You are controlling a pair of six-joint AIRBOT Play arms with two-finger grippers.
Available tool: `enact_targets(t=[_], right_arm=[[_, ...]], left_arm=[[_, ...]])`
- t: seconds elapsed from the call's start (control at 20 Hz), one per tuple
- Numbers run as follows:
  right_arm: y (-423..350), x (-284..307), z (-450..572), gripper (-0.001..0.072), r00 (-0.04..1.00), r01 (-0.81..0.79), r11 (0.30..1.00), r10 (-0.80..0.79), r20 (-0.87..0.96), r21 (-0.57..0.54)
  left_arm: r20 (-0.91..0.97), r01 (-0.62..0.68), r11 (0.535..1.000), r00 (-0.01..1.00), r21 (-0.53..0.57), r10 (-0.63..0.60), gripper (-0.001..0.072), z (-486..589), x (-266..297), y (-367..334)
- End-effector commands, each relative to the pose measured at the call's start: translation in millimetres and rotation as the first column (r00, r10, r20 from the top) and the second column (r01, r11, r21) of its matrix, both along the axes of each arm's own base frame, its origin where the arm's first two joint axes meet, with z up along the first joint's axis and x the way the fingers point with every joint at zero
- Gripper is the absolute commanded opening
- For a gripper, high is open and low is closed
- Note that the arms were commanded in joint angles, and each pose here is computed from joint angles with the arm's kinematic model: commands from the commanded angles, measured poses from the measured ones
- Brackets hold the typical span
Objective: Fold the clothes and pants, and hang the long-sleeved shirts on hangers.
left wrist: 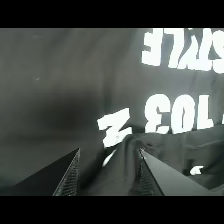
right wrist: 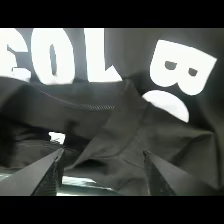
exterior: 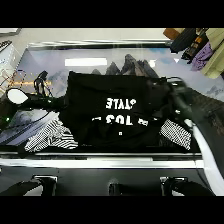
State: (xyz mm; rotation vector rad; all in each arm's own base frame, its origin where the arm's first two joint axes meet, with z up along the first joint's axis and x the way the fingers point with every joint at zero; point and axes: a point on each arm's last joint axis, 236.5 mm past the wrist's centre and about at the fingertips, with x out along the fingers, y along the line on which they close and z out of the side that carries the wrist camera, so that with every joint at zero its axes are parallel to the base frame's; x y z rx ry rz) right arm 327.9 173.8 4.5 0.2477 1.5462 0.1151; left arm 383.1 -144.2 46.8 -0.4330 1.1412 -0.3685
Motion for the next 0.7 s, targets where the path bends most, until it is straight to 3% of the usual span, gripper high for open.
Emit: enact_targets(t=[0.0,0.4,0.55,0.65], right_arm=[[9,-11,-30,0.0556,0.996,-0.036,0.990,0.024,-0.085,-0.139],[-9,-32,-65,0.0536,0.975,-0.037,0.953,-0.032,-0.220,-0.302],[-17,-40,-60,0.0310,0.968,-0.055,0.942,-0.031,-0.250,-0.330],[-15,-42,-54,0.0050,0.969,-0.070,0.948,-0.010,-0.248,-0.311]], left_arm=[[0.005,0.007,0.998,1.000,0.061,-0.007,0.0421,-6,0,11],[0.007,0.010,0.995,1.000,0.101,-0.011,0.0421,-11,1,19],[0.008,0.013,0.993,1.000,0.120,-0.014,0.0421,-13,1,22],[0.008,0.013,0.993,1.000,0.122,-0.014,0.0421,-13,1,23]])
